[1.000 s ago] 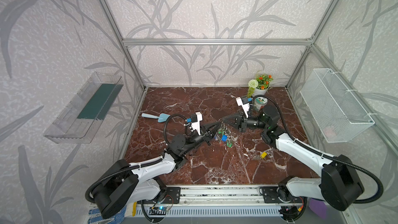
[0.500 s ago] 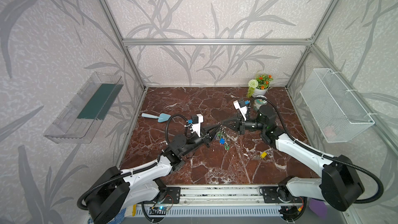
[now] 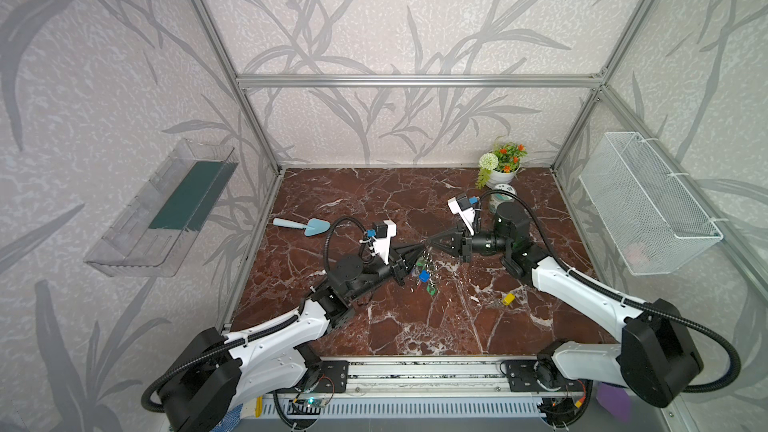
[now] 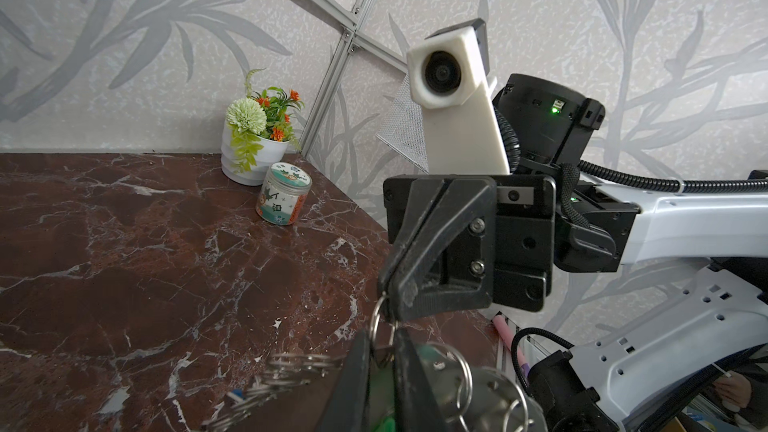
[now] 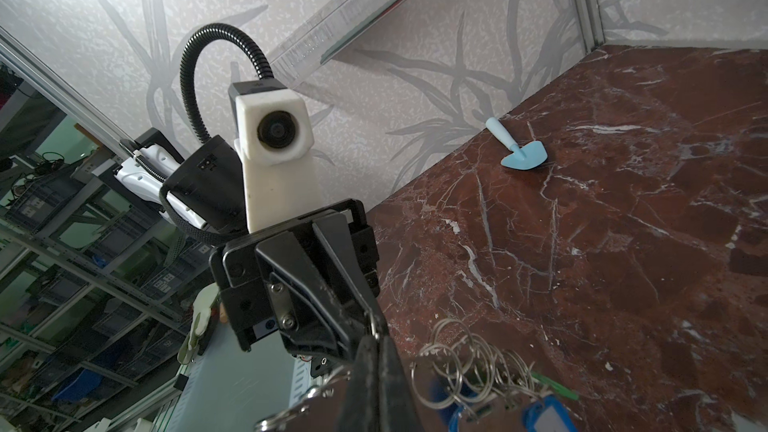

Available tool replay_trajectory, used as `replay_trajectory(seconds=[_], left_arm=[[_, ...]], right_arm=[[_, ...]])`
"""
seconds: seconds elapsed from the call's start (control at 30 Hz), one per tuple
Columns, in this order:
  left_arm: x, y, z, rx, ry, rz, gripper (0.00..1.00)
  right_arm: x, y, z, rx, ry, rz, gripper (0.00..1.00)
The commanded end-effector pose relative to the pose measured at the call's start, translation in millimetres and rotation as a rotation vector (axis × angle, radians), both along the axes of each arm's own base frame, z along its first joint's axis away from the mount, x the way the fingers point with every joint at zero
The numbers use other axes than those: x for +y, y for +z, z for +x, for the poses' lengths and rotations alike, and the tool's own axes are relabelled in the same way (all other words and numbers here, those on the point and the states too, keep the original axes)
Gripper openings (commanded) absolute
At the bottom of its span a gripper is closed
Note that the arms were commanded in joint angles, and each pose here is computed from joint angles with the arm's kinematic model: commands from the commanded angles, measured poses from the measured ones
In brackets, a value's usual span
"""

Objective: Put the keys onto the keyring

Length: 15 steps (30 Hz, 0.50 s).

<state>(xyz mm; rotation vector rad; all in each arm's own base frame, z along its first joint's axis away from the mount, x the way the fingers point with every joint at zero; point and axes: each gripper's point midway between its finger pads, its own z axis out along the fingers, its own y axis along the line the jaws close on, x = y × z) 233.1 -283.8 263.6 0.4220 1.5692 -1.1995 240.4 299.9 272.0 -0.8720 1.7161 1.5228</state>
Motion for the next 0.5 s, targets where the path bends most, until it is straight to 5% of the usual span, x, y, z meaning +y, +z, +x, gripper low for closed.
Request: replay_trajectory(seconds=[0.0, 0.47], left_arm=[[-6.4, 24.3, -6.4, -0.066, -0.048, -0.02, 0.13], [-16.7, 18.4, -8.2, -0.04, -0.099, 0.029, 0.13]], right_arm=[[0.9, 22.6, -3.8, -0.079, 0.024, 0.023, 0.0], [3.9, 11.9, -3.8, -0.066, 0.058, -0.009, 0.0]])
